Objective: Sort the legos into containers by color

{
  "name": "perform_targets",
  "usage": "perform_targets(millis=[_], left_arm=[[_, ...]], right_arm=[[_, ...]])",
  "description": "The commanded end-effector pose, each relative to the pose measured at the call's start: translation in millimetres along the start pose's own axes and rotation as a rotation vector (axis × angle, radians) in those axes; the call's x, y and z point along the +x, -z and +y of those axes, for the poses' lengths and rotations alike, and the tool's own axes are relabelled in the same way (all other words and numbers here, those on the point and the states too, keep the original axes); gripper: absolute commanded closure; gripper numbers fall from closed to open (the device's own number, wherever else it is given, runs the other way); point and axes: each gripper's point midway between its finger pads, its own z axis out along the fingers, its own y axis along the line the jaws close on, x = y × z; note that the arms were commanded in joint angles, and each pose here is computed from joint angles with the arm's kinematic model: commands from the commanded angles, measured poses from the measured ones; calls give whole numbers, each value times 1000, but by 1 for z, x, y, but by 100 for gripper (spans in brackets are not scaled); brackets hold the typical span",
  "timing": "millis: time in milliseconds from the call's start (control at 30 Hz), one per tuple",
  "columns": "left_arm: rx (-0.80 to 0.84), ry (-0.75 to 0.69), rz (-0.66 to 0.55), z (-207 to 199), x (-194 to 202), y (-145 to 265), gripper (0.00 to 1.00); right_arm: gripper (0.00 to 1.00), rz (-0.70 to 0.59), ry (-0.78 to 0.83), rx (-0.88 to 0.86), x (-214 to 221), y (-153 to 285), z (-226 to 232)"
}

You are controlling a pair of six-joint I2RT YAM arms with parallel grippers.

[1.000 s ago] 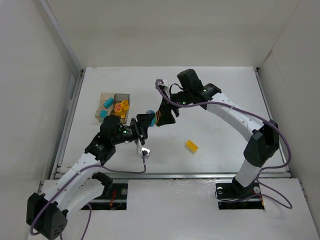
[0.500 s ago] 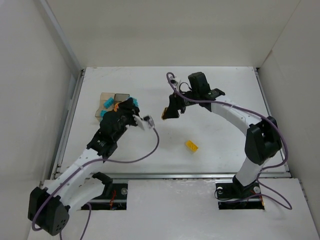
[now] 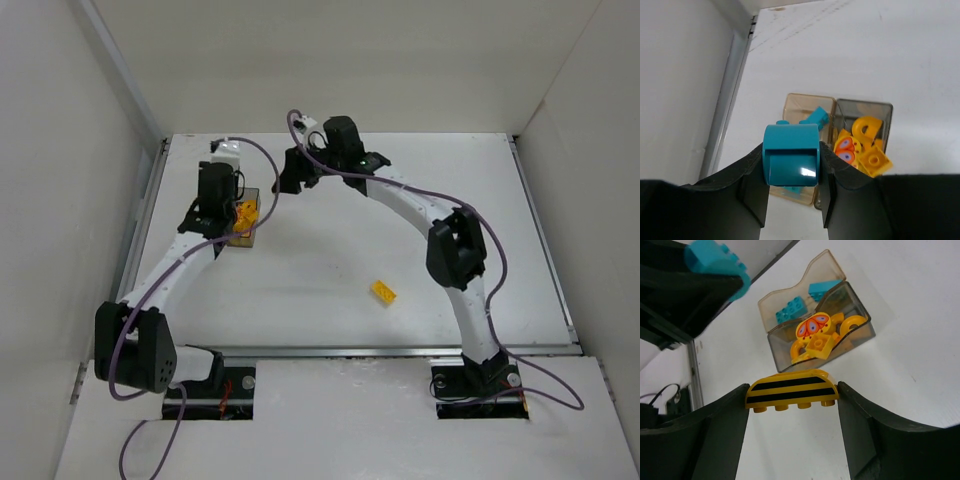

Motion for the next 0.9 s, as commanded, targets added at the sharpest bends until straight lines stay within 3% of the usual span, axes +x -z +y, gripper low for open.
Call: perform_targets(millis=[0, 100, 233, 367, 567, 600, 733, 867], left_arm=[[-103, 304, -15, 25, -15, -9, 100], [-121, 379, 14, 32, -3, -20, 100], [-78, 367, 78, 24, 24, -28, 99], [-54, 347, 154, 12, 56, -31, 88], [-110, 333, 209, 15, 93, -30, 53], [-124, 320, 216, 17, 99, -29, 41], [-223, 304, 186, 35, 97, -29, 19], [-254, 297, 173, 42, 91, -29, 11]], right_arm=[[95, -137, 1, 39, -46, -19, -6], [95, -160, -40, 18, -49, -35, -8], [96, -185, -19, -18, -46, -59, -4], [96, -201, 7, -42, -36, -82, 8], [95, -208, 21, -49, -21, -113, 21], [95, -208, 21, -49, -20, -115, 20], [90, -220, 15, -1, -11, -127, 16], [90, -231, 0, 73, -4, -134, 3]])
